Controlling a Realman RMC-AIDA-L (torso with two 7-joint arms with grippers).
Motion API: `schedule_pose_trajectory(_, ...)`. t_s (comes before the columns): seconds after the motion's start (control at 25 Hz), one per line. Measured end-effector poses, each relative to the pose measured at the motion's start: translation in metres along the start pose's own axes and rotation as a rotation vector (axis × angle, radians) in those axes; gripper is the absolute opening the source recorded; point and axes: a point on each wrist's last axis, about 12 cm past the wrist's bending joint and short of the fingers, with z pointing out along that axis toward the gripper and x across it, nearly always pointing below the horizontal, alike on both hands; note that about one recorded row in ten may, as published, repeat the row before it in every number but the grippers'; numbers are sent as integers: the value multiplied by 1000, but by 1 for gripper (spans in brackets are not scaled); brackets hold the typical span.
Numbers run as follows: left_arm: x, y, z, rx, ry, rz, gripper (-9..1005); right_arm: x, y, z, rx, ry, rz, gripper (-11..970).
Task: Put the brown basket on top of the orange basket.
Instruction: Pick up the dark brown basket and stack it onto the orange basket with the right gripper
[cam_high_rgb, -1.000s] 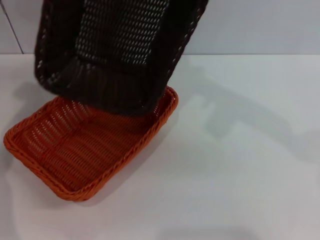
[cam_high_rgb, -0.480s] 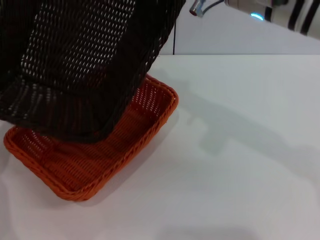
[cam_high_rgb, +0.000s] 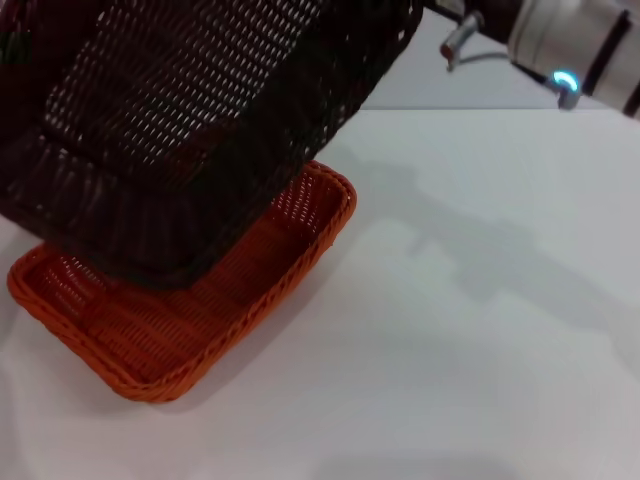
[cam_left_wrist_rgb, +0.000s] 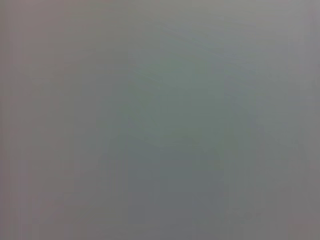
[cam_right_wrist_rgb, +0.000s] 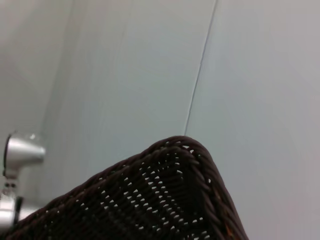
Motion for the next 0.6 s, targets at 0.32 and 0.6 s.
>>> schedule_pose_trajectory(0.32,0,-2,4,5,1,8,849,24,-16,-23,-47,-49,157,191)
schedule_pose_trajectory(0.6,0,-5,7,11,4,8,849,47,-17,-29,-39,-23,236,190)
